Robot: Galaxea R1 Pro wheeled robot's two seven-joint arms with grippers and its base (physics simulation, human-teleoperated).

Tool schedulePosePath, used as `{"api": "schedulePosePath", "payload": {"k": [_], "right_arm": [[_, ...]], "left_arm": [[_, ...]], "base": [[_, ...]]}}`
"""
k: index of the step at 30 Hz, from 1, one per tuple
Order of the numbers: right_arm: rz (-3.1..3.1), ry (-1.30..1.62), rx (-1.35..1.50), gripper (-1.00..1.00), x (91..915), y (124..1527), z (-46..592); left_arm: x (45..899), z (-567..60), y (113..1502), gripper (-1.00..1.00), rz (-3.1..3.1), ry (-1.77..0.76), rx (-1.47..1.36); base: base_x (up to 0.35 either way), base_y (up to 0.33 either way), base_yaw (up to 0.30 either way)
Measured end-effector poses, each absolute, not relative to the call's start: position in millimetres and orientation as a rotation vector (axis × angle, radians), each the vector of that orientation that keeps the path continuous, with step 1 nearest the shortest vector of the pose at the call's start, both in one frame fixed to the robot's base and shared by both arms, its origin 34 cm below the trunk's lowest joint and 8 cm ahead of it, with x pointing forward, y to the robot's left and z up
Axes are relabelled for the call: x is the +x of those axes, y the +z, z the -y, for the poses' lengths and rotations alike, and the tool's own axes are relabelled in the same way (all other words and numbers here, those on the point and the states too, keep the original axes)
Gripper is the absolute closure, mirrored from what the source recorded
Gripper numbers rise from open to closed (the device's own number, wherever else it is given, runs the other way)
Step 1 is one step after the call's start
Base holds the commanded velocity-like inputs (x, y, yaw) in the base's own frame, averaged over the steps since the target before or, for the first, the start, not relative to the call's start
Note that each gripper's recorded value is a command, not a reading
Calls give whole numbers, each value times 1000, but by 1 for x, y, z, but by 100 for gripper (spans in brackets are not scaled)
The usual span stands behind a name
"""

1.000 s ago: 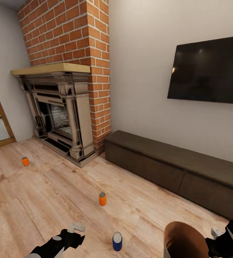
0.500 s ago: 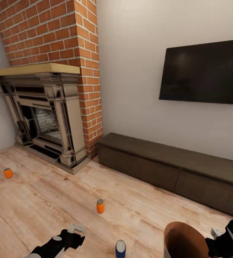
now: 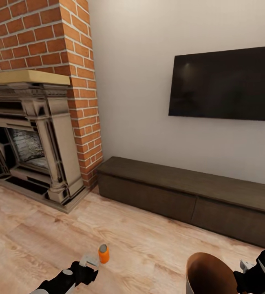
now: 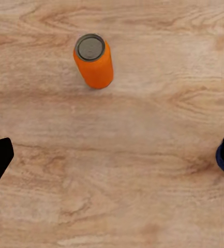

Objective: Put the three can of soda from the living room inside the tash can in the kitchen.

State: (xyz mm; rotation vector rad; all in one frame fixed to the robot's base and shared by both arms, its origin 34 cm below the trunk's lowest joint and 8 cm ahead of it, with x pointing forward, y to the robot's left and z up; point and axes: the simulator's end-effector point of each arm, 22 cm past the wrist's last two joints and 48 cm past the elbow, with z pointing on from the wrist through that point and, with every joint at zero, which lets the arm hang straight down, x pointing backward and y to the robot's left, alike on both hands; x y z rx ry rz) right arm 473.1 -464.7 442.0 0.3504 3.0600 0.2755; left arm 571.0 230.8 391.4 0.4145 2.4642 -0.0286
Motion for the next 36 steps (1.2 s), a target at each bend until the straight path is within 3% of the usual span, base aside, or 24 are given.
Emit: {"api": "schedulePosePath", "payload": {"k": [12,19,36], "right_arm": [[-3048,273,347,100,476,446,466],[-3044,282,354,100,476,447,464],[-3047,273,349,100,475,447,466]], "left_arm": [[569,-228,393,-100,-2465,-12,480],[567,-226,392,-100,-2464,0,528],[564,-210,391,-100,-2449,6,625]], "base": [[281,-91,-195],[53,-109,-37],[2,-275,-2]]}}
